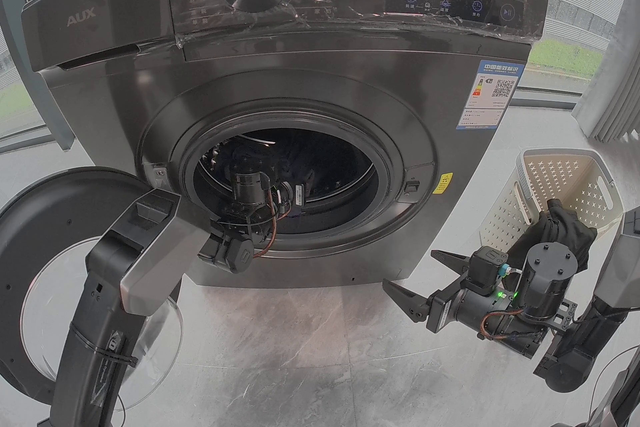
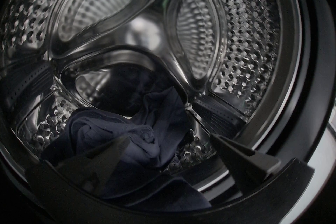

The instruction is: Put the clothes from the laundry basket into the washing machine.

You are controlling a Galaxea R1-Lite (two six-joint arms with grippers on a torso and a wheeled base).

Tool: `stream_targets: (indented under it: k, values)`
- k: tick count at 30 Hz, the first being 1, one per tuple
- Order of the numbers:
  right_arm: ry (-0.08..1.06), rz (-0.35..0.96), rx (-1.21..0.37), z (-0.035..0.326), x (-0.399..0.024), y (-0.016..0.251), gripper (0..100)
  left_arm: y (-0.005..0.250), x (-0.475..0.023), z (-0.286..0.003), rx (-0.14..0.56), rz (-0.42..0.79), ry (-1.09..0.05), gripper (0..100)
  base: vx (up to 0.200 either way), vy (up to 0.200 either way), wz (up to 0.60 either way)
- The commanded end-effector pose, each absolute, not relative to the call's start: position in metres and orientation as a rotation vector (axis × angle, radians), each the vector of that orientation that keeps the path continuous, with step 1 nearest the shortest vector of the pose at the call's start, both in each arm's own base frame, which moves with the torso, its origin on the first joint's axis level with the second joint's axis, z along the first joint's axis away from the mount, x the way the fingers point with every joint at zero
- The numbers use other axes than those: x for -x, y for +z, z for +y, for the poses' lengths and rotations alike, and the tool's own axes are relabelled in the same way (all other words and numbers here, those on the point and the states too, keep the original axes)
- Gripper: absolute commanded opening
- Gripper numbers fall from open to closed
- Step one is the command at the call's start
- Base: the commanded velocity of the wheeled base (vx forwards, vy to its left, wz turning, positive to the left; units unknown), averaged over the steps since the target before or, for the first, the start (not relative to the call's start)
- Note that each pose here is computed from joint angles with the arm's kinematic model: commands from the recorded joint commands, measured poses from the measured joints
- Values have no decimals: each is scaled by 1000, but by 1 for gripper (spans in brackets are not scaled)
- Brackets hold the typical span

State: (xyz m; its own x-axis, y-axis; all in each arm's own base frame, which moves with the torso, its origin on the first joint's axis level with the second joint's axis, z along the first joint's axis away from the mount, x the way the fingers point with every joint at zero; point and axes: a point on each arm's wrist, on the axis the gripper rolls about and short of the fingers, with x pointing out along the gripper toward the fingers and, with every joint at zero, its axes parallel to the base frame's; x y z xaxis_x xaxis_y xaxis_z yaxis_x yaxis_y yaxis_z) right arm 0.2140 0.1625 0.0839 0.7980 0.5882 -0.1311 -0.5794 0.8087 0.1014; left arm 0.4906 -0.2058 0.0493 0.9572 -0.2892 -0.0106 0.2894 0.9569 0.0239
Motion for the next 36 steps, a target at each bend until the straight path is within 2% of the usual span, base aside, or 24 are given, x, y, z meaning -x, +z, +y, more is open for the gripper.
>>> stream_targets:
  k: [1,6,12,21,22,36]
  values:
    - [630,161,-56,163,-214,83,100,75,-474,-205,-81,12,-314,100,0,0,0]
    - [630,163,-56,163,-213,83,100,58,-469,-201,-151,60,-344,100,0,0,0]
    - [631,169,-53,164,-214,81,100,45,-467,-197,-198,92,-356,100,0,0,0]
    - [631,169,-53,164,-214,81,100,27,-481,-180,-225,99,-346,100,0,0,0]
    - [631,169,-53,164,-214,81,100,26,-482,-180,-222,97,-344,0,0,0,0]
    - [631,167,-54,164,-214,81,100,36,-488,-190,-191,39,-364,0,0,0,0]
